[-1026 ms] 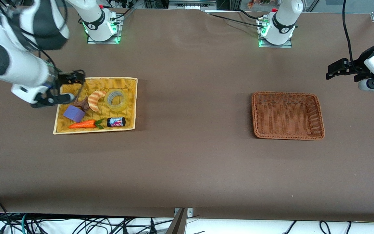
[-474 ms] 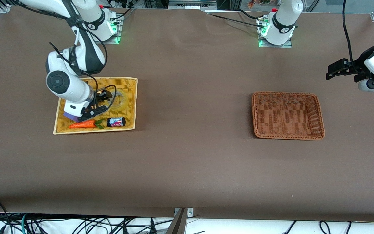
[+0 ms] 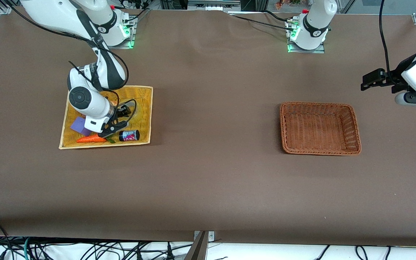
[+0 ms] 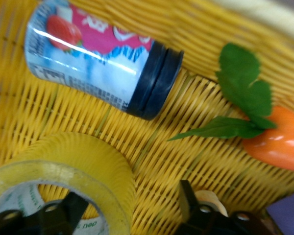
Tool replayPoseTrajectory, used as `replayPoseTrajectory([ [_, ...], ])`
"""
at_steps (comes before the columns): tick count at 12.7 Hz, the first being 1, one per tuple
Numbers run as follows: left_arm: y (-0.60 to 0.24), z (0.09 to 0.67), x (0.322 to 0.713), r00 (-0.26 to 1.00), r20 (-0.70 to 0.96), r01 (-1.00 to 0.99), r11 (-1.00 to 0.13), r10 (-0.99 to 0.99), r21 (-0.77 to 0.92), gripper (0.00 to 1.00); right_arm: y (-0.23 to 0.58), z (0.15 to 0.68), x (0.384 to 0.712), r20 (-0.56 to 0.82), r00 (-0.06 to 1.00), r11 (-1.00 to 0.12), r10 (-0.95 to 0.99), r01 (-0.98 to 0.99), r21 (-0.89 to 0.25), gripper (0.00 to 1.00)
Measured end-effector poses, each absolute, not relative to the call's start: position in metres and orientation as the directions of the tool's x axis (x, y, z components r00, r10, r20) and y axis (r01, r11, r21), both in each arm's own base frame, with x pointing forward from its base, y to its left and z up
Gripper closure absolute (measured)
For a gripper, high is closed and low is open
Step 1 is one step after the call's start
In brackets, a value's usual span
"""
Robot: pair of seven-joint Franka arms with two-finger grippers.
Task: Transfer tape with both arms
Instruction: 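Reach the right gripper down to the yellow tape roll in the tray, then lift the tape with the right gripper while the left gripper reaches over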
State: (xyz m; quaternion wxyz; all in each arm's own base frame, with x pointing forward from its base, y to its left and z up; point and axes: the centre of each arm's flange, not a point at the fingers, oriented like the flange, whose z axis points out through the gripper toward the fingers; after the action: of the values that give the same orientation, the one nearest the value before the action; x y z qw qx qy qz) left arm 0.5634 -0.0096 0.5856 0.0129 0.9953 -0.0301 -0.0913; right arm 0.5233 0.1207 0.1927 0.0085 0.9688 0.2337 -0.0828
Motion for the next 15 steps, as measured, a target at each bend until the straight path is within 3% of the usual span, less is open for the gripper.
replayPoseTrajectory([
  [4, -0.009, 0.579, 0.572, 0.985, -0.162, -0.057, -0.998, -0.061, 0.031, 0.0, 0.121, 0.213, 0.535, -0.169, 0.878, -0.893, 0.447, 0.451, -0.019, 0.78],
  [9, -0.007, 0.559, 0.581, 0.98, -0.189, -0.052, -0.998, -0.057, 0.032, 0.0, 0.132, 0.302, 0.57, -0.262, 0.862, -0.898, 0.433, 0.438, -0.044, 0.79],
  [11, -0.004, 0.532, 0.591, 0.971, -0.232, -0.045, -0.998, -0.051, 0.033, 0.0, 0.156, 0.339, 0.579, -0.253, 0.876, -0.911, 0.411, 0.386, -0.145, 0.79],
  [13, -0.003, 0.511, 0.598, 0.964, -0.26, -0.041, -0.999, -0.049, 0.034, 0.0, 0.192, 0.349, 0.575, -0.251, 0.904, -0.933, 0.345, 0.301, -0.197, 0.79],
  [15, -0.002, 0.501, 0.602, 0.961, -0.272, -0.04, -0.999, -0.048, 0.034, 0.0, 0.258, 0.343, 0.565, -0.259, 0.936, -0.965, 0.238, 0.198, -0.174, 0.79],
])
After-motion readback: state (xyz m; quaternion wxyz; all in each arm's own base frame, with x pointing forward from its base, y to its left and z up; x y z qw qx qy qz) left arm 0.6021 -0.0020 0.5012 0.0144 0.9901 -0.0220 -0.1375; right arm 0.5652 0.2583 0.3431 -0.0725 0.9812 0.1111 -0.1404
